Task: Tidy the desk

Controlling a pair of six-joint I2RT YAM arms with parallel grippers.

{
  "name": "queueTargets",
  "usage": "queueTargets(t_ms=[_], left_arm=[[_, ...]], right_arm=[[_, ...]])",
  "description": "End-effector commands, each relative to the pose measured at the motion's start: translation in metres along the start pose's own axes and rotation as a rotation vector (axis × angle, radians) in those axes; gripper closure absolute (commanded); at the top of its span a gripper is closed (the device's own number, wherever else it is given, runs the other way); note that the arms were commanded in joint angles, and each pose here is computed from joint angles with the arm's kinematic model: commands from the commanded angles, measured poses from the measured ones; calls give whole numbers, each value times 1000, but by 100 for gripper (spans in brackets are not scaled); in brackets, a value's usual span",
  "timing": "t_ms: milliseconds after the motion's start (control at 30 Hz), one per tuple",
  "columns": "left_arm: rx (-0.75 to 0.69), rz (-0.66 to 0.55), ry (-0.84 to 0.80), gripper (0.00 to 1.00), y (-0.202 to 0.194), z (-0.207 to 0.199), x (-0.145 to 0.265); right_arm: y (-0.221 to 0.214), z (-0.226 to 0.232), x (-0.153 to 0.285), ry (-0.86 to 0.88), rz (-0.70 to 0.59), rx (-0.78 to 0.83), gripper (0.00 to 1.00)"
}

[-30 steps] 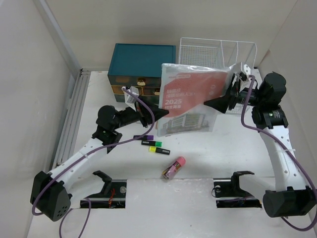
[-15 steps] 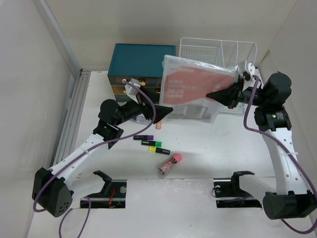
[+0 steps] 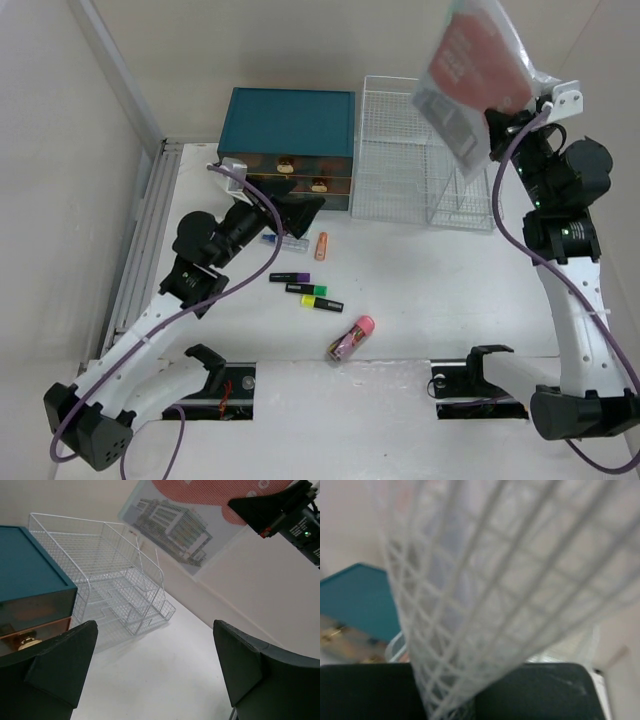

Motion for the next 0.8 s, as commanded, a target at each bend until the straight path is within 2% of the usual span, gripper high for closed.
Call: queueTargets(t_ms=[0, 100, 233, 300, 767], left_arm=[[-22, -48, 42, 0, 21, -3, 8], [-16, -21, 41, 0, 13, -2, 12], [-15, -14, 31, 0, 10, -4, 19], [-13, -6, 33, 0, 7, -3, 19], [-10, 10, 18, 0, -6, -6, 37]], right_arm=[[31, -42, 0, -338, -205, 47, 100], [27, -57, 2, -478, -243, 32, 100], [18, -70, -1, -569, -296, 42, 100], [5, -77, -8, -595, -275, 49, 100], [-93, -82, -83, -529, -108, 34, 100]])
Point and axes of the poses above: each gripper's point midway between its finger pads, its own x axis back along the fingers, its own z axis along the line the jaws close on, y = z × x, the point moved 6 cm from there along x, back along the fingers, and after that the axes turned 10 degrees about -x, right-handed, at the moved point
